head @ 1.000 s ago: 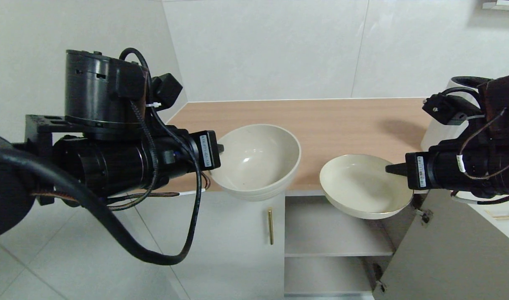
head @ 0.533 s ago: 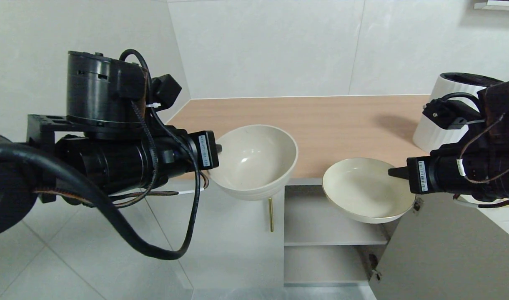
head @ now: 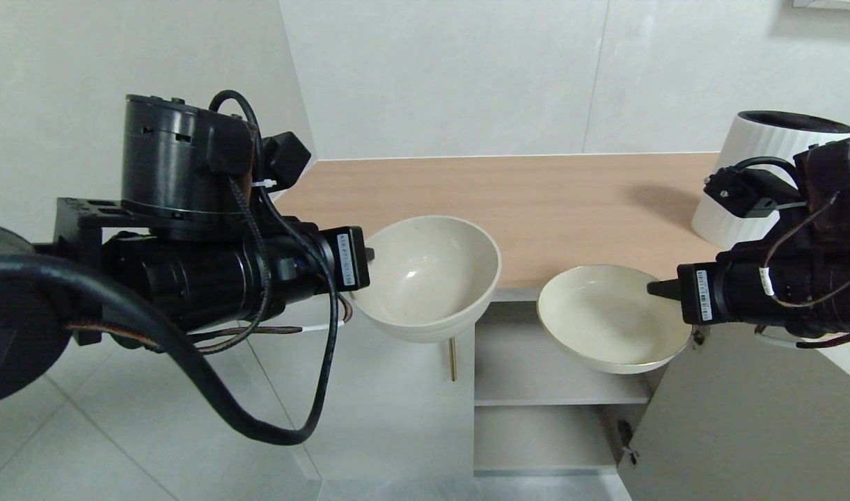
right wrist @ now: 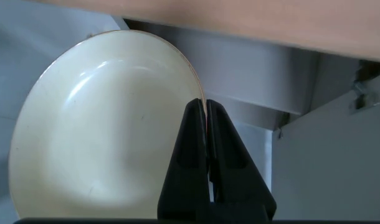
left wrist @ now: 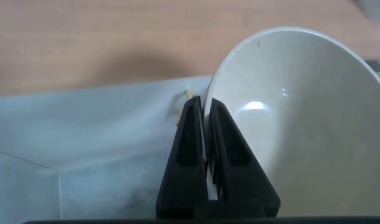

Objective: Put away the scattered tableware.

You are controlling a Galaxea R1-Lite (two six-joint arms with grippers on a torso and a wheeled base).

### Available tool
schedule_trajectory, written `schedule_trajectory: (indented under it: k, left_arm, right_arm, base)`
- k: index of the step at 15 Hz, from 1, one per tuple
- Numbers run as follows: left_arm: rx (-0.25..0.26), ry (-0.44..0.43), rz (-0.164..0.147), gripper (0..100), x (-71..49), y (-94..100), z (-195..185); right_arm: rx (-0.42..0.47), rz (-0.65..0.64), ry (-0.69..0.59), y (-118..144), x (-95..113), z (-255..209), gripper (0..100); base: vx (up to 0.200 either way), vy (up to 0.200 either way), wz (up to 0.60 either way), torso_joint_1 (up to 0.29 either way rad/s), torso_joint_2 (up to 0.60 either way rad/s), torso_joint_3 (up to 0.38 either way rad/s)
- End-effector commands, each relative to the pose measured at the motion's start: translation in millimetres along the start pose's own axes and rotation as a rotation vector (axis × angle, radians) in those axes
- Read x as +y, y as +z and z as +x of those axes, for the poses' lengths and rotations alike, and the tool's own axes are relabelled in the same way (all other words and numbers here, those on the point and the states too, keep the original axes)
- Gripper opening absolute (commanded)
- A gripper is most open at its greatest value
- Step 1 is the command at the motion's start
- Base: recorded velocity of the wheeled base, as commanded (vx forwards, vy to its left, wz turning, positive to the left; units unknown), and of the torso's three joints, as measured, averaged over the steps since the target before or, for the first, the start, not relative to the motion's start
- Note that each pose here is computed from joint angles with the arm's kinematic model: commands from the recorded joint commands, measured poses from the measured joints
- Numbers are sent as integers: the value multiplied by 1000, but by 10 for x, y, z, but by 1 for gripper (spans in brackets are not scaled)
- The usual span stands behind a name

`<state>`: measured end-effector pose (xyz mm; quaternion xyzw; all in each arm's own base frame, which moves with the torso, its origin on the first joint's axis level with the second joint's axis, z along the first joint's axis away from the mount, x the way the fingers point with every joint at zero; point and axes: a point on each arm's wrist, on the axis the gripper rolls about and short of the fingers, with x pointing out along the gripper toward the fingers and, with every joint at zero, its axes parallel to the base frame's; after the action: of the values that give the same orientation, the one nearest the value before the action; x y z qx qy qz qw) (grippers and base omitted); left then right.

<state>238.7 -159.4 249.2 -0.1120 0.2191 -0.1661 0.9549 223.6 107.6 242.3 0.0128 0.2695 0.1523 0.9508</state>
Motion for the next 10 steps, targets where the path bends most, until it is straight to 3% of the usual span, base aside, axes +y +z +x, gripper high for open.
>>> schedule_trajectory:
  k: [1,10]
  left_arm:
    - [2,1,0,0,-1,-6,15]
    - [5,3,1,0,0,-10,20]
  right_arm:
    - [7,0,-2,-7,-2,30,0]
    - [16,-11,-5,-44,-5,70,0]
  base:
    - [0,0,0,-159,432,251]
    - [0,0,0,-157,463,300]
